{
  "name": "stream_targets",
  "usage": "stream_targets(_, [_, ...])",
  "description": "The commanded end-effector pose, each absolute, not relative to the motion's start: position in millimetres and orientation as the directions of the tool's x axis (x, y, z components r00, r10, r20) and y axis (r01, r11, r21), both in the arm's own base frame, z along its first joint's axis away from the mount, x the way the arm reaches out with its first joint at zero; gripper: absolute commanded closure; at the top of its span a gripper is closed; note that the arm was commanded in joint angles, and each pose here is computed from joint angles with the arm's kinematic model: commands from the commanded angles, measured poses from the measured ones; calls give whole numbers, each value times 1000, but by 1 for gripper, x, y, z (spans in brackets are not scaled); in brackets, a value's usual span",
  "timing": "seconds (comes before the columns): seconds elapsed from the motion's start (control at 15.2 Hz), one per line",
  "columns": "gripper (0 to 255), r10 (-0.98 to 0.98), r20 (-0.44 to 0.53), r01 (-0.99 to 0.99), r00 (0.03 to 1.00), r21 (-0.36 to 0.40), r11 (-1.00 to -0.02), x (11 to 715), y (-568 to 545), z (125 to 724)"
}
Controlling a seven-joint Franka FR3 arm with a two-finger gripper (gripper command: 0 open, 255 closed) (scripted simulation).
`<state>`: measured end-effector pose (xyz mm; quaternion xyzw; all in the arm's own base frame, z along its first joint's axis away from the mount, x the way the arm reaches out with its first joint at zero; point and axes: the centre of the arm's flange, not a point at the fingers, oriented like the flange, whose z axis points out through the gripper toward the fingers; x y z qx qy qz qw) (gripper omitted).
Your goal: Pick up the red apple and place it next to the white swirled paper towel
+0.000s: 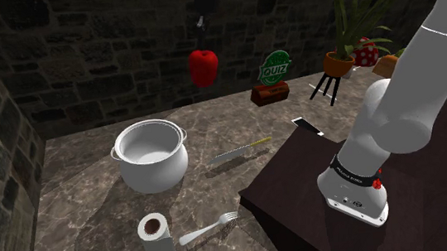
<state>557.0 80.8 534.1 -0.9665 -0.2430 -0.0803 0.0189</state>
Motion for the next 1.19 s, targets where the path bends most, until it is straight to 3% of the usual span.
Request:
stream_targets(0.0, [255,465,164,471,870,2,-882,550,105,535])
stream_targets(1.12, [255,465,164,471,870,2,-882,477,317,535])
